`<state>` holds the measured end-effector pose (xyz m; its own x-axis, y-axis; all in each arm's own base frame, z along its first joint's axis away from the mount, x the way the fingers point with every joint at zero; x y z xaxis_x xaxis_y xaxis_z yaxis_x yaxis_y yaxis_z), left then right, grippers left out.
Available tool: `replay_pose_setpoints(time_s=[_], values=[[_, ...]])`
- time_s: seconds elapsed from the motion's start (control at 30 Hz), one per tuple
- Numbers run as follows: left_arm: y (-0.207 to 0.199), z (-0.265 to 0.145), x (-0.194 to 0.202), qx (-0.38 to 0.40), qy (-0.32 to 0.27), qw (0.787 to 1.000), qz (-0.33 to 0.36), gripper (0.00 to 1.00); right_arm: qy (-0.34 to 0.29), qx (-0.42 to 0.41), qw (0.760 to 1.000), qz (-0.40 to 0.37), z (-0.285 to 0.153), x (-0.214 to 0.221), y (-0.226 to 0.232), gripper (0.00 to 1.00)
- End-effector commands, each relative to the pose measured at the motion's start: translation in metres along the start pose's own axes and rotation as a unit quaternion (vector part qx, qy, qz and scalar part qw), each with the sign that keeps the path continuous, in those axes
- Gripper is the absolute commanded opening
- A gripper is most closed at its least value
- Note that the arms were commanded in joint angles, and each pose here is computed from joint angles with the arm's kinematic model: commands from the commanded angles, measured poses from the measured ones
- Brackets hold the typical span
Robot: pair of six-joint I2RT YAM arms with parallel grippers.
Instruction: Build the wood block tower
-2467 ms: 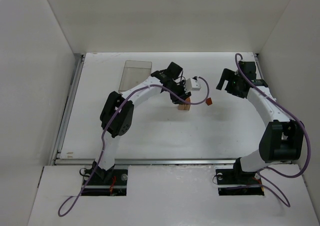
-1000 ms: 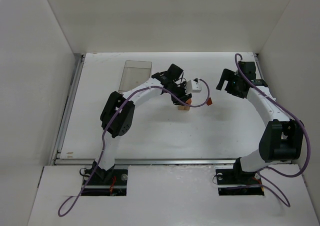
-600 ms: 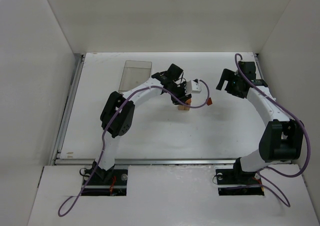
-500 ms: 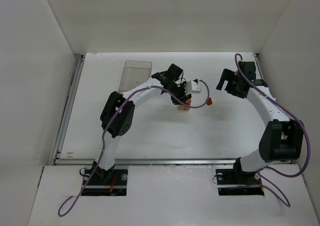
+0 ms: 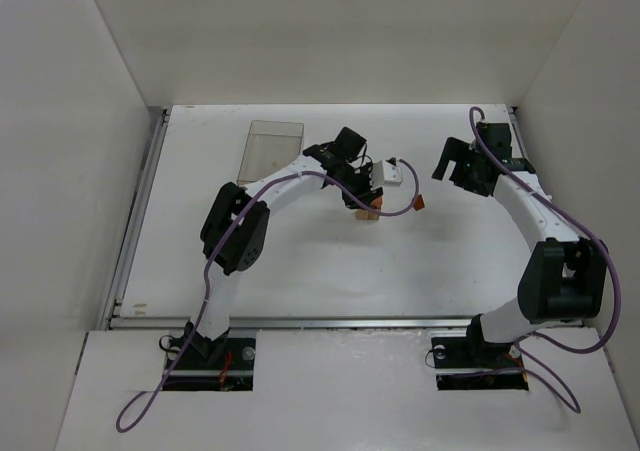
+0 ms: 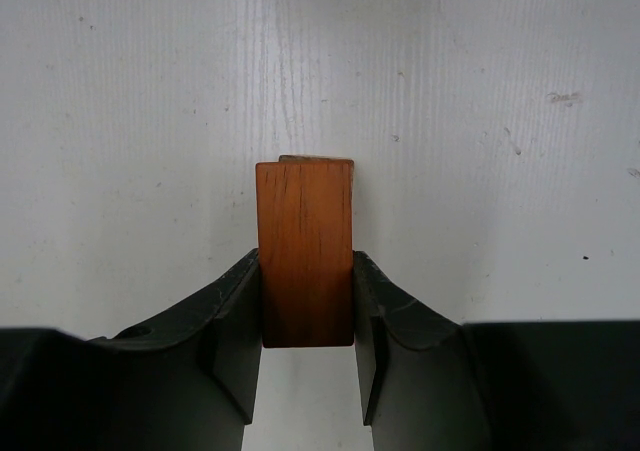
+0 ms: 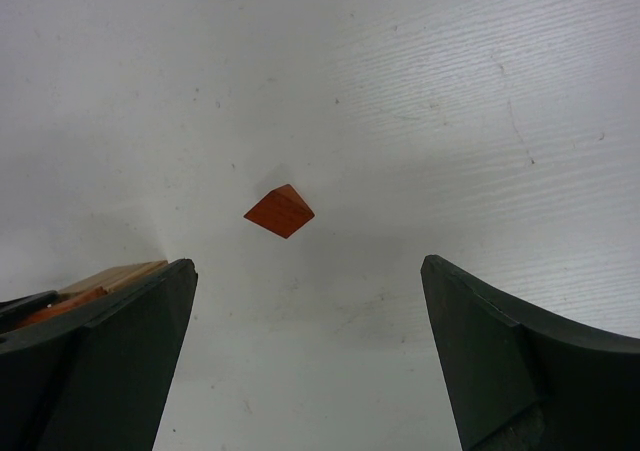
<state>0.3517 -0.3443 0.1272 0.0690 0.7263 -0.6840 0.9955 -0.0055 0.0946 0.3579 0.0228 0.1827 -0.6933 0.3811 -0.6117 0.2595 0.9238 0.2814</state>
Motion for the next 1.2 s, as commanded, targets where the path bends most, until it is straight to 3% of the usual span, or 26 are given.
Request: replay_pose_setpoints(time_s=[0.0,0.5,1.07,1.17], values=[[0.000,-0.028,-0.033,-0.009,-0.041,0.999,0.033,0.00,-0.006,-0.006,1.000,0.000,0.002,-0.004,0.002,1.00],[0.001,-0.029,-0.041,-0.010,-0.056,0.998,0.026,0.00,-0.006,-0.006,1.000,0.000,0.004,-0.006,0.002,1.00],[0.000,-0.024,-0.028,-0.011,-0.034,0.999,0.021,0.00,-0.001,-0.004,1.000,0.000,0.006,-0.005,0.002,1.00],[0.000,-0.024,-0.028,-0.011,-0.034,0.999,0.021,0.05,-0.001,-0.004,1.000,0.000,0.006,-0.005,0.002,1.00]])
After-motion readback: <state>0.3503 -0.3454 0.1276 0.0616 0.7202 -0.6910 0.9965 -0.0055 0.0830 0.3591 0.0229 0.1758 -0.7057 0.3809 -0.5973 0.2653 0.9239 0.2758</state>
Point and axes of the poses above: each gripper's point midway between its finger pads, its own z axis out along the fingers, its own y axis along the line the jaws close on, x = y × z, the point moved 5 cm from there along -z, back along the fingers, and after that the axes turned 2 degrees about z, right-handed, at the moved point
